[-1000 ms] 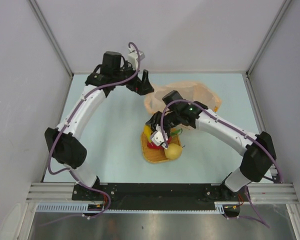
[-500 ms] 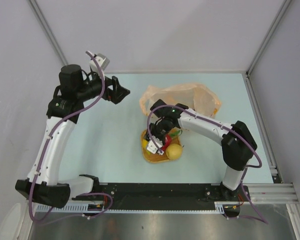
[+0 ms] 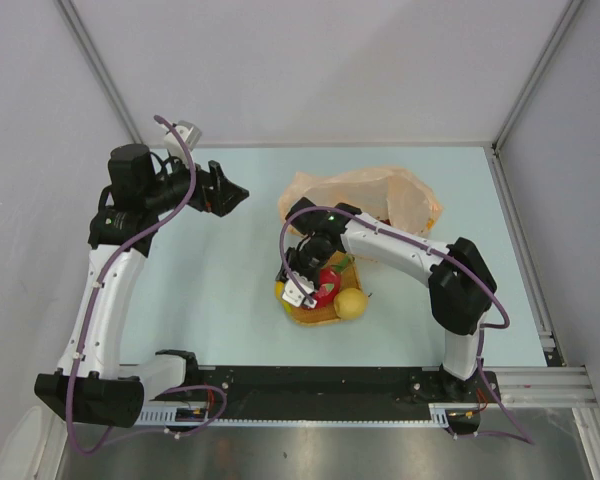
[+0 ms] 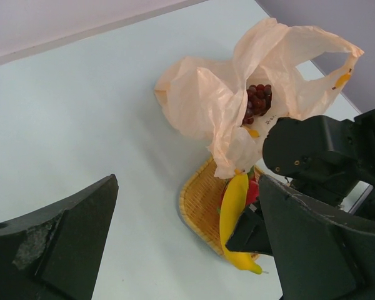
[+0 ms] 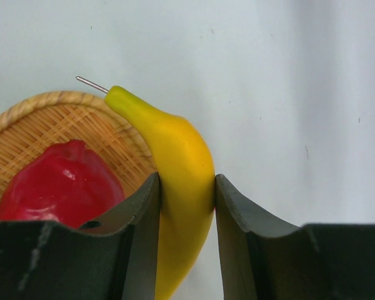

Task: Take the fake fruits out of the plastic bag
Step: Place the fake fruit on the plate.

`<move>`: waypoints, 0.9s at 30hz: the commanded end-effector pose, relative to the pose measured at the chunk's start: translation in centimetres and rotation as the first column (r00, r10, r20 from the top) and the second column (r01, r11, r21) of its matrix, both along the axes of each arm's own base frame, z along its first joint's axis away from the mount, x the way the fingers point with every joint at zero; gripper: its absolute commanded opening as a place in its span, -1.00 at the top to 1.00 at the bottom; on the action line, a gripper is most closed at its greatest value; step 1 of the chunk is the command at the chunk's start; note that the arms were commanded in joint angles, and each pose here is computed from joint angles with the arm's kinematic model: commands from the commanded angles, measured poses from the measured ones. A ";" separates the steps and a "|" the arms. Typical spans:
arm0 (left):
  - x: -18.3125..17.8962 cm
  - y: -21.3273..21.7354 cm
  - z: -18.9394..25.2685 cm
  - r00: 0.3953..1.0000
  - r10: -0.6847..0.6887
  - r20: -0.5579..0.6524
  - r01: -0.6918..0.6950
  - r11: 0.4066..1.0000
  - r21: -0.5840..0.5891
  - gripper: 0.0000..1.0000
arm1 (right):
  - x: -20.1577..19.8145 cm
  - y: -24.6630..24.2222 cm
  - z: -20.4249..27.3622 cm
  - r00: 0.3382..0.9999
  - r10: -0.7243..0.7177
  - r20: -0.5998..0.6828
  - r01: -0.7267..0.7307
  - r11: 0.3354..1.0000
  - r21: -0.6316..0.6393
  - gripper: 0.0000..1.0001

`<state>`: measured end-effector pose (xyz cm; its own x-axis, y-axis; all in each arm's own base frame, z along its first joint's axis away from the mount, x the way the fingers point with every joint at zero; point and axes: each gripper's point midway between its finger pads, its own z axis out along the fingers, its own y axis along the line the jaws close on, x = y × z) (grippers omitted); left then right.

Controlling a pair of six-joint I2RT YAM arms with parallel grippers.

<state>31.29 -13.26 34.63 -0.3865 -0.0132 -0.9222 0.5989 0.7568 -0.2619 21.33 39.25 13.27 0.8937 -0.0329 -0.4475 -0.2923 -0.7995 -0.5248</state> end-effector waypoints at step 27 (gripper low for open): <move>0.0 0.0 0.8 1.000 -0.012 0.011 0.012 0.999 -0.039 -0.98 | 4.1 1.4 -4.4 0.872 0.376 0.314 -0.402 0.915 0.020 0.08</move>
<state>31.00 -13.22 34.45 -0.4003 -0.0267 -0.9160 0.5997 0.7482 -0.2838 24.55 39.03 7.89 0.8706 -0.1291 -0.4747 -0.3552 -0.8326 -0.4250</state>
